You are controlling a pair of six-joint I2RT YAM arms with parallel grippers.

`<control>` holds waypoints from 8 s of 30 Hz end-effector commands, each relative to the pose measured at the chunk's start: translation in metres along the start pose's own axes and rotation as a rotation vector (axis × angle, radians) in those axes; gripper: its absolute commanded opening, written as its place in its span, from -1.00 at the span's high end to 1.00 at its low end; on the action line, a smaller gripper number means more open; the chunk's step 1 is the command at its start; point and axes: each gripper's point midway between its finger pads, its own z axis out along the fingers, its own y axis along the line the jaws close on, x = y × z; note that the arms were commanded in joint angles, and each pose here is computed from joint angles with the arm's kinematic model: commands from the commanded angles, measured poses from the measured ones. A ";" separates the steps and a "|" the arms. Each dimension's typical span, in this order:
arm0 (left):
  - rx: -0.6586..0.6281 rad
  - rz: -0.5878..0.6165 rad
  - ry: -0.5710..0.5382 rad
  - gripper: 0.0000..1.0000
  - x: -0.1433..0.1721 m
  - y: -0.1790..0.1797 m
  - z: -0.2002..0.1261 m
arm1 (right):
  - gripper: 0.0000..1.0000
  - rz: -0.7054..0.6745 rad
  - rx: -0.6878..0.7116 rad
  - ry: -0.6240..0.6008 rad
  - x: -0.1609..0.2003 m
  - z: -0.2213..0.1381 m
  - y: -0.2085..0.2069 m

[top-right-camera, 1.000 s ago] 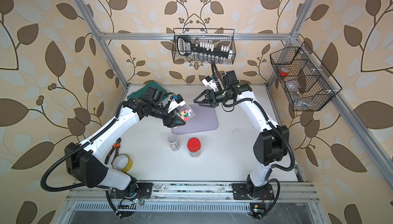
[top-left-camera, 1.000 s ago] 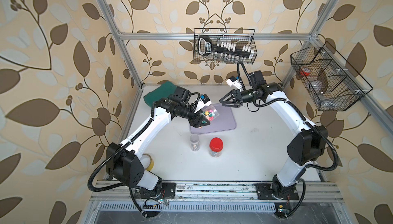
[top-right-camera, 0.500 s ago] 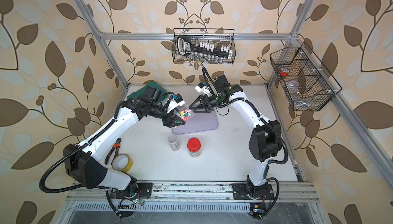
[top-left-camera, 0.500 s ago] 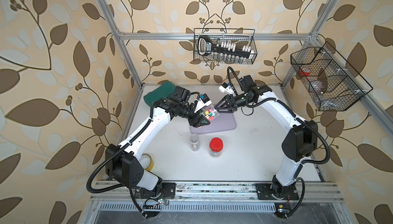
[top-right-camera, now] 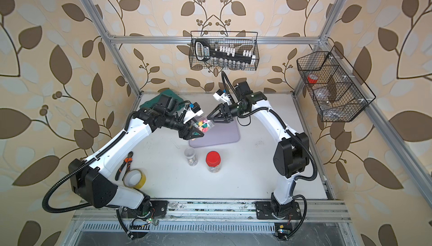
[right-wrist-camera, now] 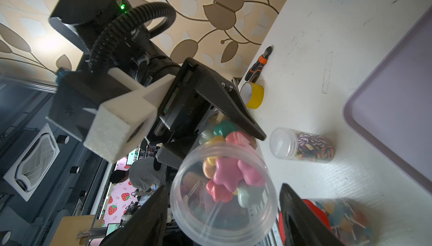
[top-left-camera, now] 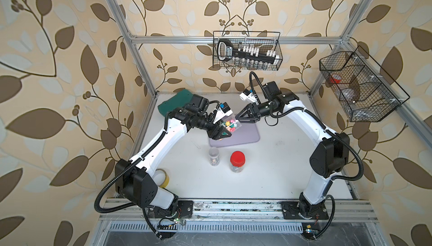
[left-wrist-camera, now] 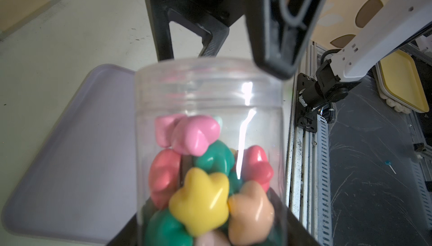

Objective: Pour the candies out of the jar
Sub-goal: Unscrew the lid from the jar.

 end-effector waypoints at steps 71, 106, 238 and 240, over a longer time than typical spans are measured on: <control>0.036 0.067 -0.109 -0.23 -0.031 -0.011 -0.011 | -0.01 -0.183 0.077 0.011 0.001 -0.001 0.019; 0.134 0.034 -0.166 -0.23 -0.044 -0.018 -0.005 | -0.48 -0.515 -0.001 -0.060 0.018 -0.003 0.045; 0.177 0.051 -0.210 -0.23 -0.051 -0.031 -0.014 | -0.36 -0.643 -0.027 -0.216 0.017 -0.044 0.061; 0.177 0.050 -0.206 -0.23 -0.050 -0.031 -0.013 | -0.37 -0.642 -0.020 -0.228 0.015 -0.047 0.064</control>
